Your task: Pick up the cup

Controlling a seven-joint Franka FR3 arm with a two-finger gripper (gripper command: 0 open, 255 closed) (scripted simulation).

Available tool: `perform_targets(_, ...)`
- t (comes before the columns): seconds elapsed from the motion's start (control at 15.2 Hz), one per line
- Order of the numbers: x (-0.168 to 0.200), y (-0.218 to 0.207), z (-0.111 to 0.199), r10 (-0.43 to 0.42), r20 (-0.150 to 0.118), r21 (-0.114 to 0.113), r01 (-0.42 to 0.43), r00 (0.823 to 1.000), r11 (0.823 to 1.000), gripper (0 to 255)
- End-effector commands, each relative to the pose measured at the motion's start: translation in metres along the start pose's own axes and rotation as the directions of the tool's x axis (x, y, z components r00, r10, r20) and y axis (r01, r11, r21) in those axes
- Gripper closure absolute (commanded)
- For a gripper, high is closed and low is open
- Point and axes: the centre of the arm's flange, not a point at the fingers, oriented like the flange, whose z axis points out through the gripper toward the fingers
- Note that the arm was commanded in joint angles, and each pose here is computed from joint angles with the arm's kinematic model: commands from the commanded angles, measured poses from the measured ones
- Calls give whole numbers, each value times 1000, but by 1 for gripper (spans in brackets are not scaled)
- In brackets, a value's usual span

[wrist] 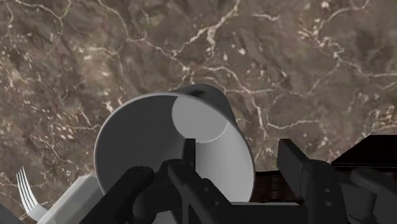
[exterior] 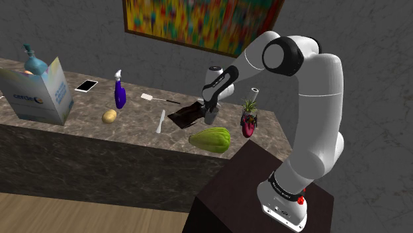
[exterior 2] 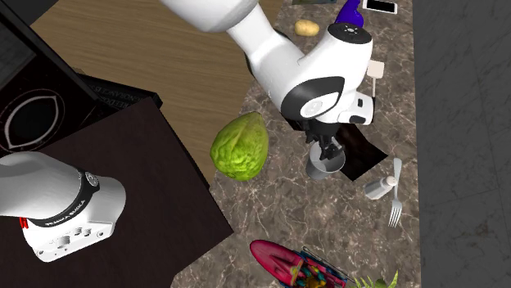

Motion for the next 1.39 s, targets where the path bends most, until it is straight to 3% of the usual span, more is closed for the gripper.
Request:
perform_targets(0.0,0,0,1,0,0,0,0,1000,1000,255)
perform_targets(0.53,0,0,1,0,0,0,0,1000,1000,255)
perform_targets(1.32,1,9,-62,0,0,0,0,1000,1000,255)
